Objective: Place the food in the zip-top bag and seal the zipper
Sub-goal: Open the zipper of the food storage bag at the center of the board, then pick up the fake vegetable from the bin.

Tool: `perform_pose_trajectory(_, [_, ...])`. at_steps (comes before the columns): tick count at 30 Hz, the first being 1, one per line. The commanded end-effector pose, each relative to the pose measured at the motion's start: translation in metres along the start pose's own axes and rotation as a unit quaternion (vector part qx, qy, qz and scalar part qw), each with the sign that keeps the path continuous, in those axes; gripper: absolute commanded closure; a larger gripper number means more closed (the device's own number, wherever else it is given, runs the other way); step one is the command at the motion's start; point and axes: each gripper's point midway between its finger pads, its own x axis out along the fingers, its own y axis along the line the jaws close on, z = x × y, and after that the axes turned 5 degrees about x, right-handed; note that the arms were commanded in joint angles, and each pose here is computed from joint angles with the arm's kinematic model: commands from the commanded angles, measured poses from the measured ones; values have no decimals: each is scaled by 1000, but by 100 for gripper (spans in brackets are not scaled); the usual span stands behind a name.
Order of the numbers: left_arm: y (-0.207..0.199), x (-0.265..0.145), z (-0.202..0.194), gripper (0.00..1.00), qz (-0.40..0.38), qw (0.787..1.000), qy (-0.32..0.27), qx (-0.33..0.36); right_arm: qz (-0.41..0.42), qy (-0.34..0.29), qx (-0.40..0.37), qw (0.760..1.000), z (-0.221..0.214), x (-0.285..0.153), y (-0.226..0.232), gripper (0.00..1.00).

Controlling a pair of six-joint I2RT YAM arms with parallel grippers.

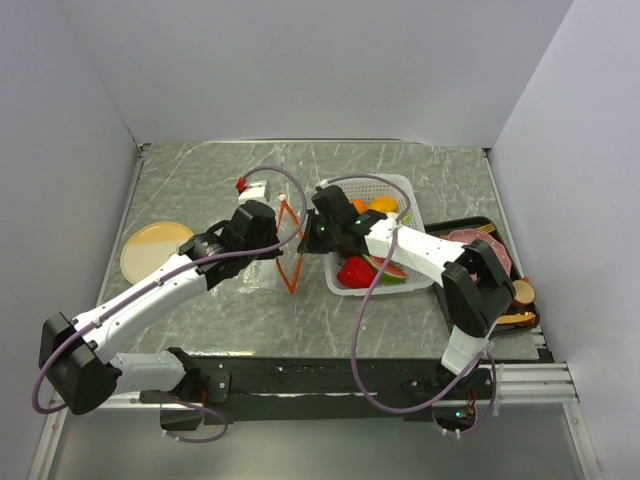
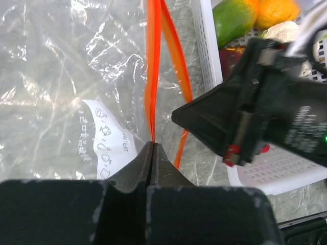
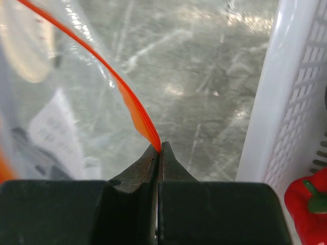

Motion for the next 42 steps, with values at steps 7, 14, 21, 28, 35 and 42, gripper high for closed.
perform_pose_trajectory(7, [-4,-3,10,99,-5,1000,-13,-9,24,-1,-13,1000,-2,-8,7,63])
perform_pose_trajectory(14, [-2,0,7,99,0,1000,-9,-7,111,-22,14,993,10,-34,18,41])
perform_pose_trajectory(21, [1,4,1,99,8,1000,-4,-8,141,-71,10,987,35,-71,19,40])
perform_pose_trajectory(28, [0,6,3,99,7,1000,-6,-10,-27,-154,36,987,76,-93,-63,40])
perform_pose_trajectory(35, [-5,3,4,99,-10,1000,-12,-14,-197,-174,53,963,96,-98,-154,1])
perform_pose_trajectory(42, [-8,1,5,99,-19,1000,-12,-11,-272,-178,58,944,115,-93,-182,0])
